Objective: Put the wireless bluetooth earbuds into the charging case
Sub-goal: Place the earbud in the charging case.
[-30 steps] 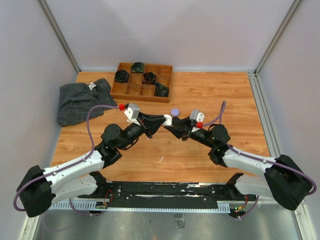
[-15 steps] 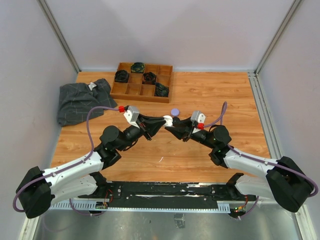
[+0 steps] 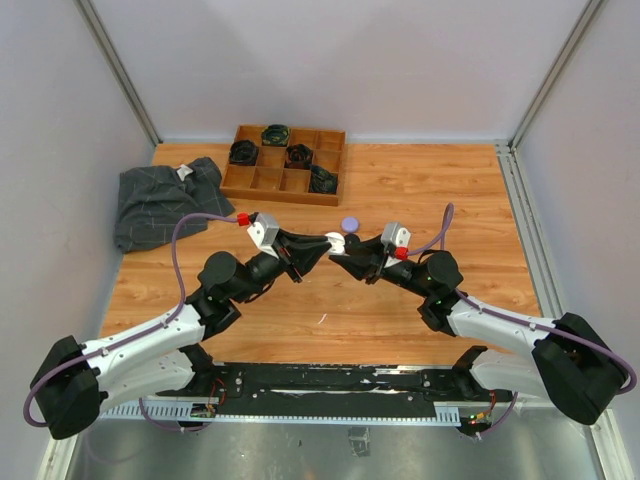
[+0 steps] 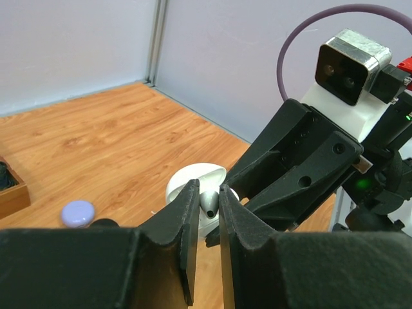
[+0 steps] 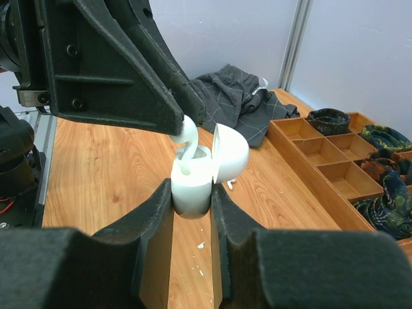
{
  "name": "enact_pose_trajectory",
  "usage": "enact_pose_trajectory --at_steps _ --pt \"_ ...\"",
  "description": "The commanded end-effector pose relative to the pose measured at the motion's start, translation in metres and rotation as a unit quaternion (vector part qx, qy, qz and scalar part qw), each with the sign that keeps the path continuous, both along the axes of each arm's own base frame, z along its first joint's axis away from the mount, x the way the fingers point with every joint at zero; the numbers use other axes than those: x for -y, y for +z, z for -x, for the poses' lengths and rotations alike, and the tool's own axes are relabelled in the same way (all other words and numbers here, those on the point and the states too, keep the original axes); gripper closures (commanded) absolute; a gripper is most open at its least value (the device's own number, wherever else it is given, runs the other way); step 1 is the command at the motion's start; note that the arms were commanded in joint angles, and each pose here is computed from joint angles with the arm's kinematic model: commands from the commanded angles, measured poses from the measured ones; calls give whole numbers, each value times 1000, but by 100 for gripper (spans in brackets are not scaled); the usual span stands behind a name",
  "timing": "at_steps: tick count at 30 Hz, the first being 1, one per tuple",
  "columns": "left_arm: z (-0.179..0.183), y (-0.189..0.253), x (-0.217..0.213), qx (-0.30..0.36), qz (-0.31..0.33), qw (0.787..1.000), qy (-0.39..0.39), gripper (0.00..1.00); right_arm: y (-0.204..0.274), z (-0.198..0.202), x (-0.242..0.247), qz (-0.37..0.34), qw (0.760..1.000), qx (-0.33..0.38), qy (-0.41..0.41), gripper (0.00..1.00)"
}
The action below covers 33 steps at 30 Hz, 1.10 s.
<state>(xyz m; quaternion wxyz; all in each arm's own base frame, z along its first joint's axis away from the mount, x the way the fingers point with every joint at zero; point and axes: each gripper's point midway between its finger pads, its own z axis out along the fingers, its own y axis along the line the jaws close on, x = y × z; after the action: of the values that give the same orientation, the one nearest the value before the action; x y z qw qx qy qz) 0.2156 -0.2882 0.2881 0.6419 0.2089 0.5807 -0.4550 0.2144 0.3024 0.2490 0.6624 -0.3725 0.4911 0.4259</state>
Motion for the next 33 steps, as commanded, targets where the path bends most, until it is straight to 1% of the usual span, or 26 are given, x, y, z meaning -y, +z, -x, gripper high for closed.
enact_pose_trajectory --at_steps 1,7,12,22,28,33 --pt "3 -12 1 -13 -27 1000 -2 78 27 13 1 -32 999 41 17 99" --pt "8 -12 7 -15 -29 999 -26 75 28 16 1 -33 998 42 24 99" --pt "1 -7 1 -30 -18 999 3 69 28 17 1 -33 998 41 25 99" --pt "-10 1 -21 -37 -19 997 64 51 28 16 1 -34 998 41 25 99" --pt "-20 -3 -28 -52 -26 993 99 46 29 17 1 -35 998 41 27 99" --pt "-25 -4 -30 -62 -27 992 106 43 29 17 0 -34 998 40 30 99"
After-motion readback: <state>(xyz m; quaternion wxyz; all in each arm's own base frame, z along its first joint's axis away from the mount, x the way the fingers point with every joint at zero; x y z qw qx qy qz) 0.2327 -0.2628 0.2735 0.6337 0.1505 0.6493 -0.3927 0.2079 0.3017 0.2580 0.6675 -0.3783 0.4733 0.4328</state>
